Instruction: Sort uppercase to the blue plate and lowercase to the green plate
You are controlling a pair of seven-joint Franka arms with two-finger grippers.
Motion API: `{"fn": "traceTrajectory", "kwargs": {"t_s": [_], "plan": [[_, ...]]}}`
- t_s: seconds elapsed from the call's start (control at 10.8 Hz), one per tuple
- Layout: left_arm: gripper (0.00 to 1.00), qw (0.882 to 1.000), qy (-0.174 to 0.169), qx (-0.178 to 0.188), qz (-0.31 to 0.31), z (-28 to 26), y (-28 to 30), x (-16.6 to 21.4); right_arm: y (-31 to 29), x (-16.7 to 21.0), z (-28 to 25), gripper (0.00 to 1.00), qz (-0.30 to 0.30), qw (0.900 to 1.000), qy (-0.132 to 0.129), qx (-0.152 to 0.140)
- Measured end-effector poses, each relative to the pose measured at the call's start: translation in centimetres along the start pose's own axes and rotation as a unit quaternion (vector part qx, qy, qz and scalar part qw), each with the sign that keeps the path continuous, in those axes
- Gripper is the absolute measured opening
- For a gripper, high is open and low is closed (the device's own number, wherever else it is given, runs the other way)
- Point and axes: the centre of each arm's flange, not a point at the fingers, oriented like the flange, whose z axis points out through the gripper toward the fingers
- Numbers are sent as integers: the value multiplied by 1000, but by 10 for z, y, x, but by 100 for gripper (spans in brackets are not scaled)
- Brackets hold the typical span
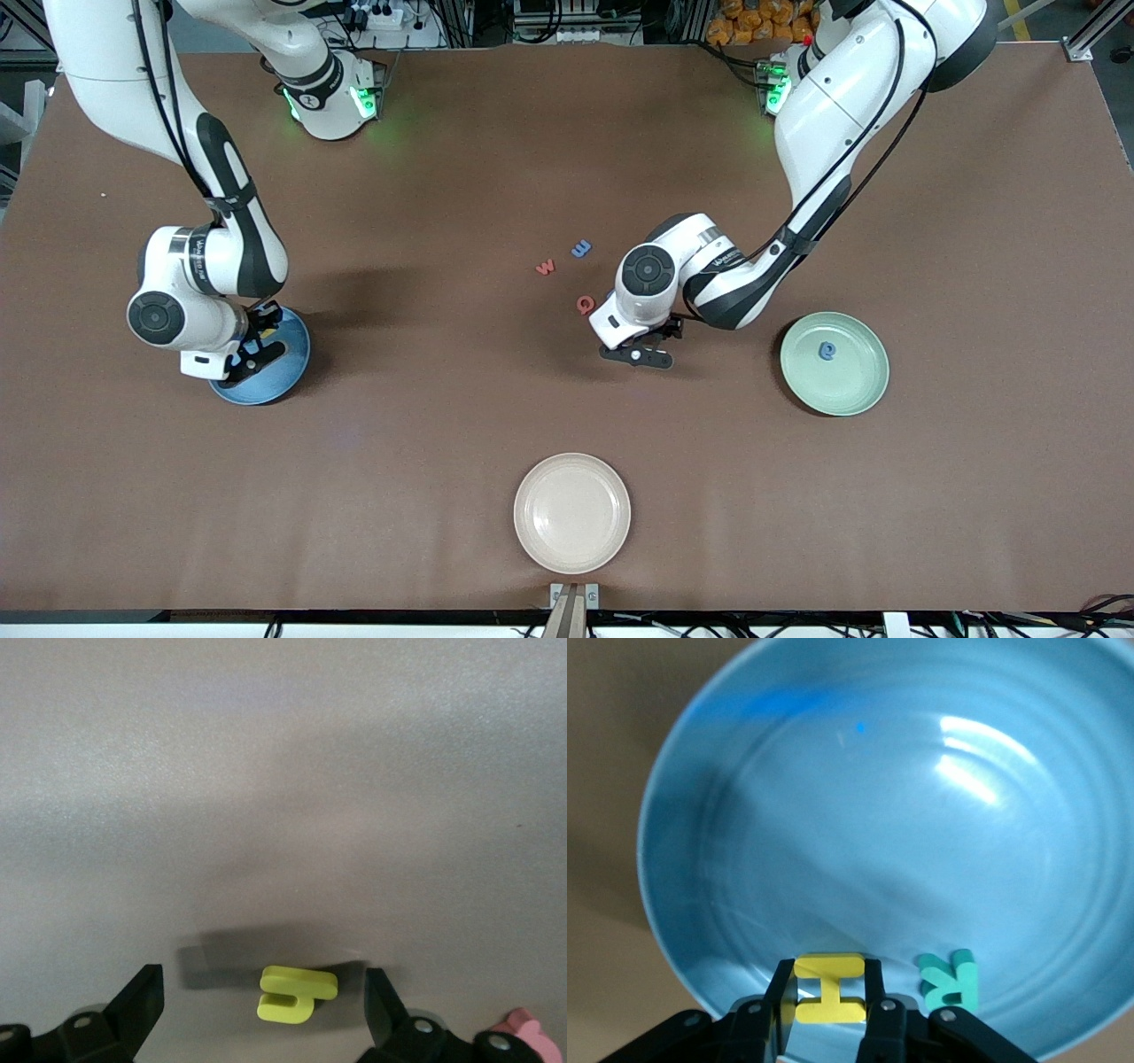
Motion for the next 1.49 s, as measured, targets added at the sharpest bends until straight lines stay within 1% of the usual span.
{"fn": "traceTrajectory", "kwargs": {"t_s": [0.09, 0.28, 0.37, 0.46, 0.56, 0.65, 0.74, 1.02, 1.21, 1.3, 1.39, 1.49], "plan": [[100, 1000, 0, 0, 0, 0, 0, 0, 0, 0, 0, 34, 0, 1000, 0, 0], [100, 1000, -1, 1, 0, 1, -1, 0, 0, -1, 2, 38, 1, 1000, -2, 1], [100, 1000, -1, 1, 0, 2, -1, -1, -1, -2, 3, 42, 1, 1000, -3, 2], [97, 1000, -2, 1, 0, 2, -1, -1, -1, -2, 3, 52, 1, 1000, -3, 2], [93, 1000, -2, 2, 0, 2, -1, -1, -1, -2, 3, 68, 2, 1000, -3, 3], [93, 1000, -2, 2, 0, 2, -1, -1, -1, -2, 2, 81, 2, 1000, -3, 3], [88, 1000, -2, 2, 0, 2, -1, -1, 0, -1, 1, 85, 3, 1000, -5, 4], [87, 1000, -2, 2, -1, 3, -2, -1, 5, 4, -17, 85, 18, 1000, -15, 13], [81, 1000, -2, 2, -2, 3, -2, -1, 9, 10, -32, 85, 20, 1000, -8, 10], [75, 1000, -1, 1, -1, 2, -1, -1, 10, 12, -38, 85, 21, 1000, -7, 10], [72, 1000, 0, 0, -1, 2, 0, -1, 11, 14, -43, 85, 25, 1000, -12, 14], [58, 1000, 2, -3, 0, 0, 2, -1, 11, 15, -51, 85, 31, 999, -18, 18]]}}
